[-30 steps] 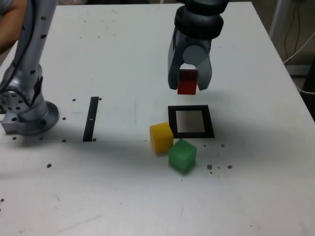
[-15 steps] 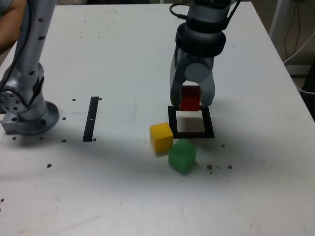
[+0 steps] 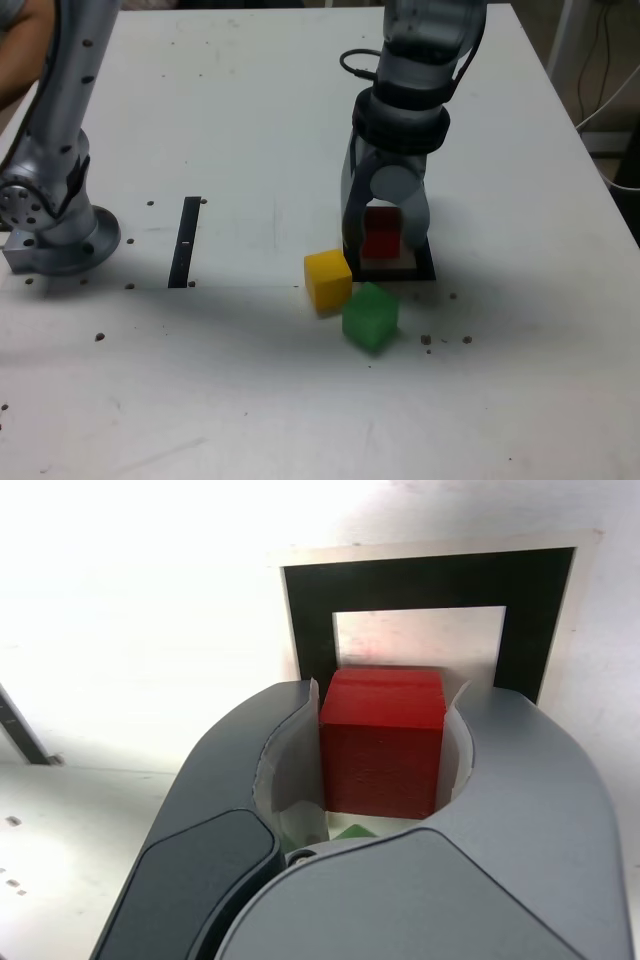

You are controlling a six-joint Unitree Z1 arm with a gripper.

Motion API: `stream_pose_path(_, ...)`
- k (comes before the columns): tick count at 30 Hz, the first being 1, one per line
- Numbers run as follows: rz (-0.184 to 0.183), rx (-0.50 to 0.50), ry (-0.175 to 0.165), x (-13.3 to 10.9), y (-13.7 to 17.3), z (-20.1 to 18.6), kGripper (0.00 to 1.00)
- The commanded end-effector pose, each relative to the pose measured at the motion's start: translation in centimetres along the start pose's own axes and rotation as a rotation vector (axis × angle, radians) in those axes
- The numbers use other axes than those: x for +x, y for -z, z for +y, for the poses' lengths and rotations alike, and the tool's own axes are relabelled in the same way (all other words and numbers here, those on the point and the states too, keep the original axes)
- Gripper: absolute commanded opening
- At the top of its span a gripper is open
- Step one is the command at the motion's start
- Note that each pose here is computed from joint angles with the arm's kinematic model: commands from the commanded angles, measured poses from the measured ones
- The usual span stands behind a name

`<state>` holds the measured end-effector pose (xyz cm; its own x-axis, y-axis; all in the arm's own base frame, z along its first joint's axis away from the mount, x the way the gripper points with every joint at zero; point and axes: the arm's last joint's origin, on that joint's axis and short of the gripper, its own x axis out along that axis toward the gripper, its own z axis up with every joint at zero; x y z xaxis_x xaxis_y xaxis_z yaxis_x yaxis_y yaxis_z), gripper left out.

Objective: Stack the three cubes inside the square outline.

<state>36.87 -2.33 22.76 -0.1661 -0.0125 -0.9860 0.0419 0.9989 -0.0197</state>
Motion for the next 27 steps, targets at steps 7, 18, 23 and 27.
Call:
stream_pose_path(7,-0.01,0.001,-0.018,0.13,-0.38,0.04,0.32)
stream_pose_path(18,-0.001,0.002,-0.019,0.67,-0.82,0.28,0.47)
stream_pose_path(23,0.006,0.0,-0.02,0.76,-0.71,0.35,0.78)
stream_pose_path(27,0.002,-0.004,-0.021,0.48,-0.61,0.32,0.98)
